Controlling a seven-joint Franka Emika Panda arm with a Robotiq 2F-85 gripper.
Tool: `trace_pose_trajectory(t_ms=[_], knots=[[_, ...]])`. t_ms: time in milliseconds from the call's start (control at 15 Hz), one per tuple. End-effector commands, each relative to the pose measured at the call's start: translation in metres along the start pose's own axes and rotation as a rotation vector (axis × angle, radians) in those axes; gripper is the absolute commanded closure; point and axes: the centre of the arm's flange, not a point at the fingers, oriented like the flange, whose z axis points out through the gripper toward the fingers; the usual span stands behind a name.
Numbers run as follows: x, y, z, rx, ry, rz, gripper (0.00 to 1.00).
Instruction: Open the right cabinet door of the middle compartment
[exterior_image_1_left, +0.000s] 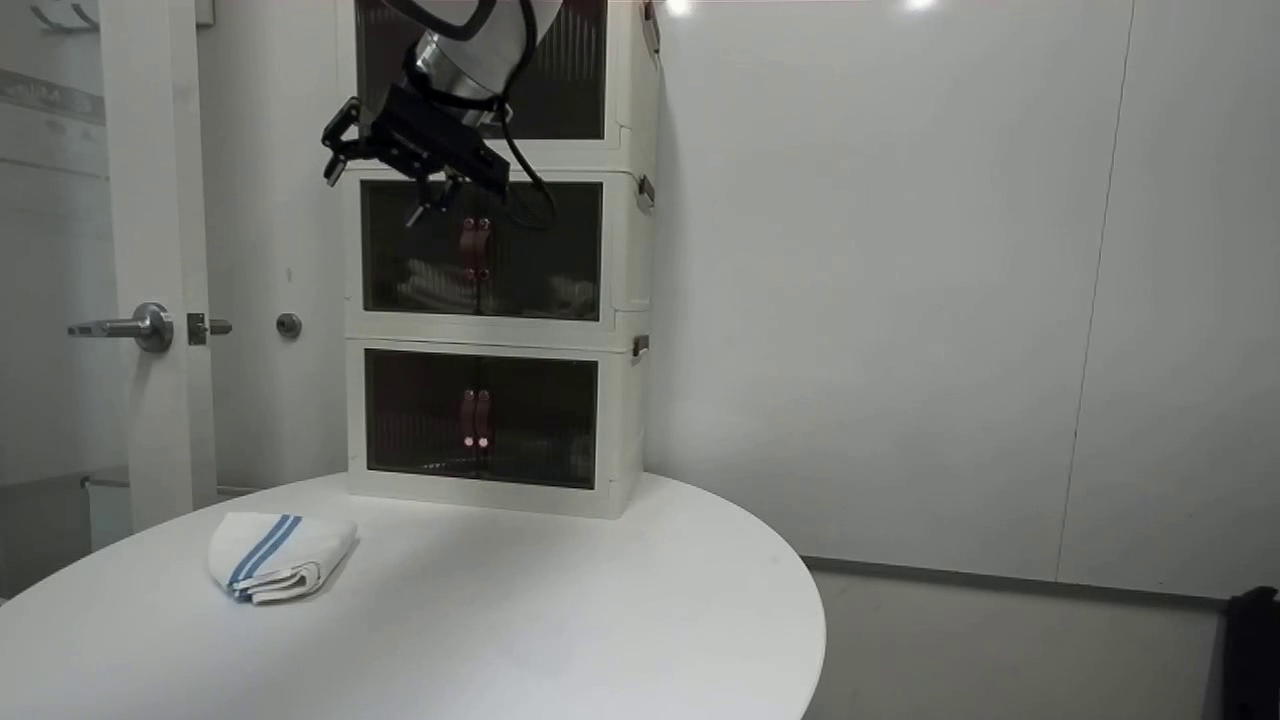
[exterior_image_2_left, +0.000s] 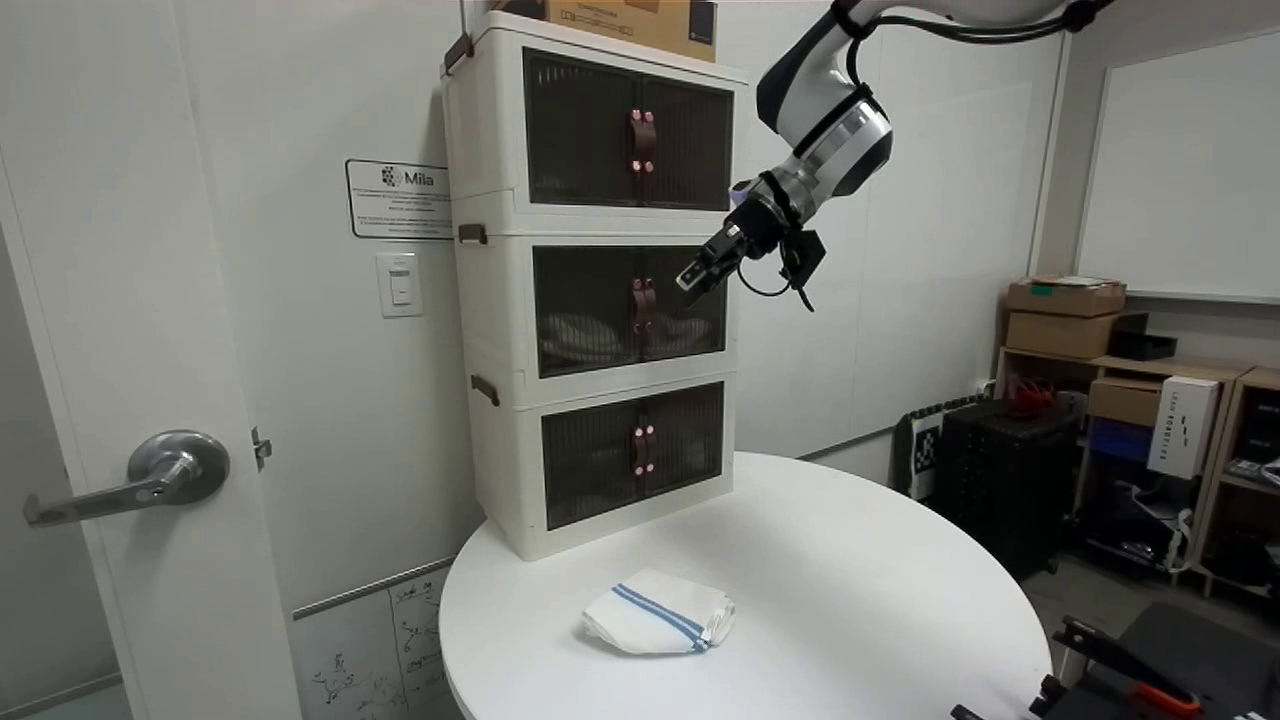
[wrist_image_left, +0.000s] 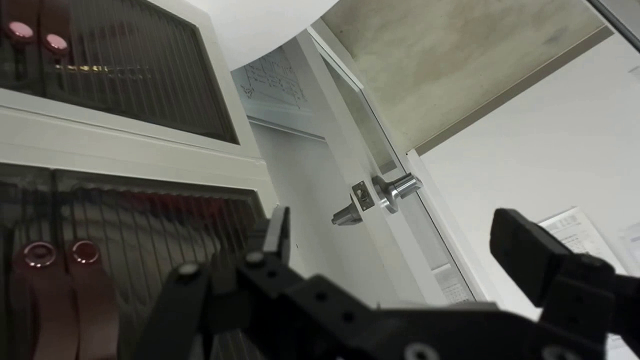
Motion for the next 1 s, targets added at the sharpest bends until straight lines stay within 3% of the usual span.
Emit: trace_pose_trajectory(t_ms=[0,933], knots=[[0.001,0.019,-0.002,0.015,0.055,-0.031,0.0],[0.007,0.058,-0.002,-0.074,0.104,-0.032,0.0]])
